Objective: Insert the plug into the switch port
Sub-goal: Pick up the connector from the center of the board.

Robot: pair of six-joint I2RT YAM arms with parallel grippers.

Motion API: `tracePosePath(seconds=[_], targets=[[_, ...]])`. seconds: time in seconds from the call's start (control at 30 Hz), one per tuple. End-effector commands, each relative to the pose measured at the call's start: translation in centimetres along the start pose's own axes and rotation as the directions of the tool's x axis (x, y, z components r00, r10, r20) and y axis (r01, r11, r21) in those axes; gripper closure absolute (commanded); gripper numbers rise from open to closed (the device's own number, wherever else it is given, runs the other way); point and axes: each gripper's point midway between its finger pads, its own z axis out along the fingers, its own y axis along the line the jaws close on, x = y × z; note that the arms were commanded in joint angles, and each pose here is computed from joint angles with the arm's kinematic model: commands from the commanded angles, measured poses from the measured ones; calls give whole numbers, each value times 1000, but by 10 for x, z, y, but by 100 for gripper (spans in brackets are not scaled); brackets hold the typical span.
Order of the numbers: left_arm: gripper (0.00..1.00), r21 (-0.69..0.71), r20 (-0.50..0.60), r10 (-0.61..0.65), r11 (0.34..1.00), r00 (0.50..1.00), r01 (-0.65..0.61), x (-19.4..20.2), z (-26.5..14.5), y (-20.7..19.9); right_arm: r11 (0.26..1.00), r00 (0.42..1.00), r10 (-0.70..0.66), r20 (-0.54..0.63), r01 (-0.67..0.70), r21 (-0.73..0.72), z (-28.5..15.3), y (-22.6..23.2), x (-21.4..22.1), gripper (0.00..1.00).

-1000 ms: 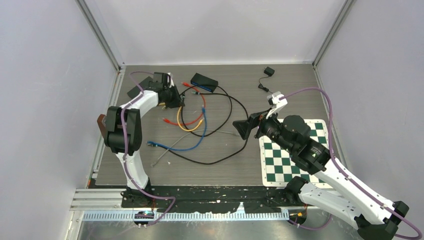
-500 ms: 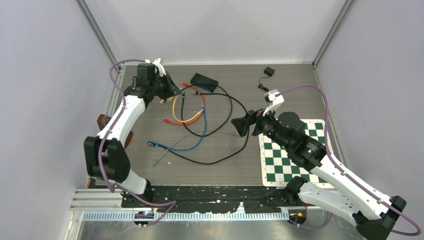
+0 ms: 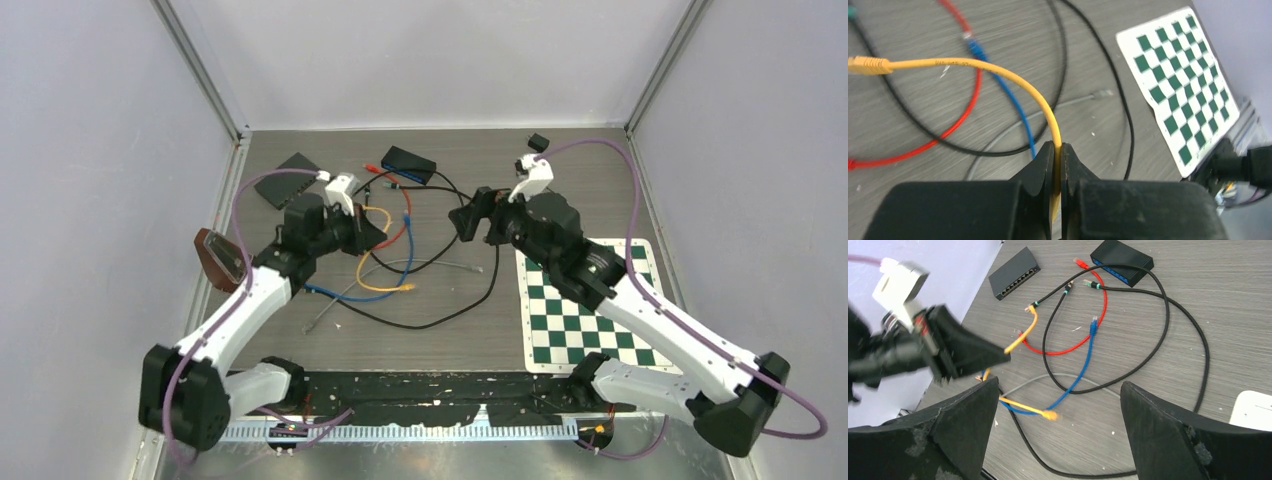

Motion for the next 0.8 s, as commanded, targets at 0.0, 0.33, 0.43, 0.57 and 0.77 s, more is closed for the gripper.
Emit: tracePosePath(seconds=[0.0, 0.33, 0.43, 0.57, 0.77], targets=[[100, 81, 300, 406, 891, 863, -448, -34, -16, -60, 993, 993, 120, 4, -120, -19, 28, 19, -18, 0], [100, 94, 584, 562, 670, 586, -736, -15, -49, -107, 925, 923, 303, -239, -345, -159, 79, 66, 13, 10], [100, 117, 590, 566, 646, 576, -755, -9, -50, -113, 902, 893, 321, -314, -390, -186, 88, 73, 34, 14], [100, 149, 595, 559, 628, 577, -764, -4, -48, -117, 881, 868, 334, -368, -426, -206, 97, 79, 49, 22], [93, 144, 590, 534, 668, 606, -730, -11, -46, -117, 921, 941, 204, -268, -277, -272, 106, 78, 31, 75]])
